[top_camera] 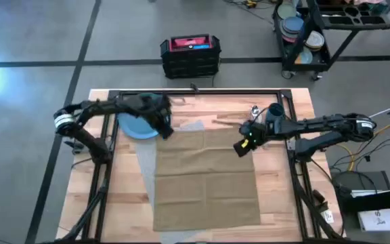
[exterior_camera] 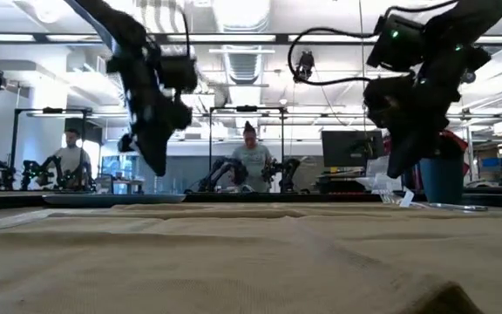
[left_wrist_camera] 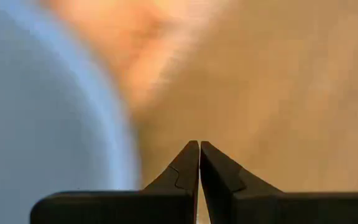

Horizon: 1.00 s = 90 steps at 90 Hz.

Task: Set table place
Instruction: Fold the brown table napkin

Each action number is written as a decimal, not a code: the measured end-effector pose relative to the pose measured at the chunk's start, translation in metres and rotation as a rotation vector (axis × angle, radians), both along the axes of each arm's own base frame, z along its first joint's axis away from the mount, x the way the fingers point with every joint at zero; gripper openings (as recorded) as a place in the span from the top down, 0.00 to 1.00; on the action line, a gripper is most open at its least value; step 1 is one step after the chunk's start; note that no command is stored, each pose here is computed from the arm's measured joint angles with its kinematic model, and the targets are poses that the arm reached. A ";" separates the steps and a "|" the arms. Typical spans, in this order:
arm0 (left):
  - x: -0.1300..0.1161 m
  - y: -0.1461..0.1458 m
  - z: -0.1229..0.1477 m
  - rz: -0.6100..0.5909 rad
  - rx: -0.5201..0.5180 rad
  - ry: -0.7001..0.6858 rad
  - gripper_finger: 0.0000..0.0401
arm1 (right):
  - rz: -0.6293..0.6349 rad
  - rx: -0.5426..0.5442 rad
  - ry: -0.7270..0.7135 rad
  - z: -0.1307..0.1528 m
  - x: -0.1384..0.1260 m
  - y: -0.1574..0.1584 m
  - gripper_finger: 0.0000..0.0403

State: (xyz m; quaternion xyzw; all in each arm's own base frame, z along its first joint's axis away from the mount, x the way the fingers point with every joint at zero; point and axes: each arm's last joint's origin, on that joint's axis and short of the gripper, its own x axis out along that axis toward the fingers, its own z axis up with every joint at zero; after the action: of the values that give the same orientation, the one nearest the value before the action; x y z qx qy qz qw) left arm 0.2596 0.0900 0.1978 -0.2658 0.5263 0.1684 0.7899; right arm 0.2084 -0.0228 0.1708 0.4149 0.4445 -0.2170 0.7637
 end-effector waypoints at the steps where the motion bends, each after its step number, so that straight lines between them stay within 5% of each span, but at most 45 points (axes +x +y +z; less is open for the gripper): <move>1: 0.002 -0.004 -0.001 -0.011 0.002 -0.005 1.00 | 0.002 0.000 0.003 -0.001 0.000 0.001 1.00; 26: 0.021 -0.082 -0.041 -0.087 0.017 0.024 1.00 | 0.001 0.046 0.085 -0.025 -0.012 0.025 1.00; 49: 0.034 -0.102 -0.064 -0.108 -0.061 0.053 1.00 | 0.017 0.103 0.142 -0.038 -0.024 0.050 1.00; 90: 0.029 -0.120 -0.046 -0.147 -0.179 -0.007 1.00 | 0.005 0.162 0.145 -0.028 -0.036 0.100 1.00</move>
State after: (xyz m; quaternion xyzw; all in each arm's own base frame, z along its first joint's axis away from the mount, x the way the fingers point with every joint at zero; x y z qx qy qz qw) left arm 0.2884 -0.0305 0.1519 -0.2967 0.5547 0.0615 0.7749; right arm 0.1727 0.0775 0.1430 0.4576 0.5156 -0.2078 0.6940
